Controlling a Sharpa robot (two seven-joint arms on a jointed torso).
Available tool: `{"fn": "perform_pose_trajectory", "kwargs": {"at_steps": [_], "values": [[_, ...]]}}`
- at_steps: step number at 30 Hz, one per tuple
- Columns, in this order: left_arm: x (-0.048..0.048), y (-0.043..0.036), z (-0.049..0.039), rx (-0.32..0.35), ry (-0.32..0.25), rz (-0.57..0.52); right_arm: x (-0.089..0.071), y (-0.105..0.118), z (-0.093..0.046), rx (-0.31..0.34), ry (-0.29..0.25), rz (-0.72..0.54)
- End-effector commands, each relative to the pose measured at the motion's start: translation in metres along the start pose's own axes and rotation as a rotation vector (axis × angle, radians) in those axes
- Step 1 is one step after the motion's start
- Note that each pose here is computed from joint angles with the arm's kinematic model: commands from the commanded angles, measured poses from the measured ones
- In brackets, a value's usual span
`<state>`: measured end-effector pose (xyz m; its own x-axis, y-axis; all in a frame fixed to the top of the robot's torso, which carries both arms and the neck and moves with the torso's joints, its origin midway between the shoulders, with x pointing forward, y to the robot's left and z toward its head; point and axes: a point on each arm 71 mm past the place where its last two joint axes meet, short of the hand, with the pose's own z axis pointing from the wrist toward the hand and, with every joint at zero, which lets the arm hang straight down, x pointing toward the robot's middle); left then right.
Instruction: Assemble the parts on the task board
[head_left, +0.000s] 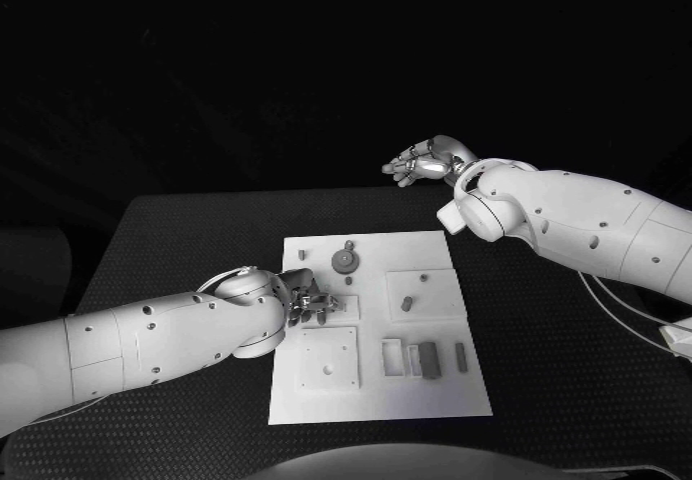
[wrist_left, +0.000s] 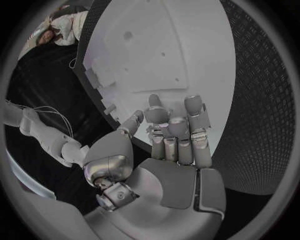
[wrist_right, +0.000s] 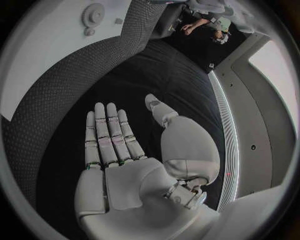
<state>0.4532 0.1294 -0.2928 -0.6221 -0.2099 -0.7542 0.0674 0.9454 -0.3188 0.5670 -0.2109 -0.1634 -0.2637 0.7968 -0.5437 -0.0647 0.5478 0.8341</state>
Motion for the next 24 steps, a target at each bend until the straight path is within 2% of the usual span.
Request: {"fn": "perform_pose_trajectory", "kwargs": {"at_steps": [1, 5, 10, 16, 24], "values": [[-0.0005, -0.0032, -0.0008, 0.019, -0.011, -0.014, 0.0016, 0.0006, 0.0001, -0.006, 0.013, 0.0], [-0.0018, -0.0041, -0.002, 0.03, -0.016, -0.02, 0.0021, 0.0007, 0.0002, -0.007, 0.014, 0.0], [-0.0088, -0.0059, -0.0019, 0.036, -0.03, -0.033, 0.0019, 0.0, 0.0001, -0.004, 0.014, 0.0], [-0.0088, -0.0071, -0.0011, 0.039, -0.026, -0.038, 0.0025, 0.0003, 0.0001, -0.005, 0.016, 0.0], [-0.0101, -0.0048, -0.0001, 0.034, -0.027, -0.037, 0.002, -0.0003, 0.0, -0.004, 0.016, 0.0]]}}
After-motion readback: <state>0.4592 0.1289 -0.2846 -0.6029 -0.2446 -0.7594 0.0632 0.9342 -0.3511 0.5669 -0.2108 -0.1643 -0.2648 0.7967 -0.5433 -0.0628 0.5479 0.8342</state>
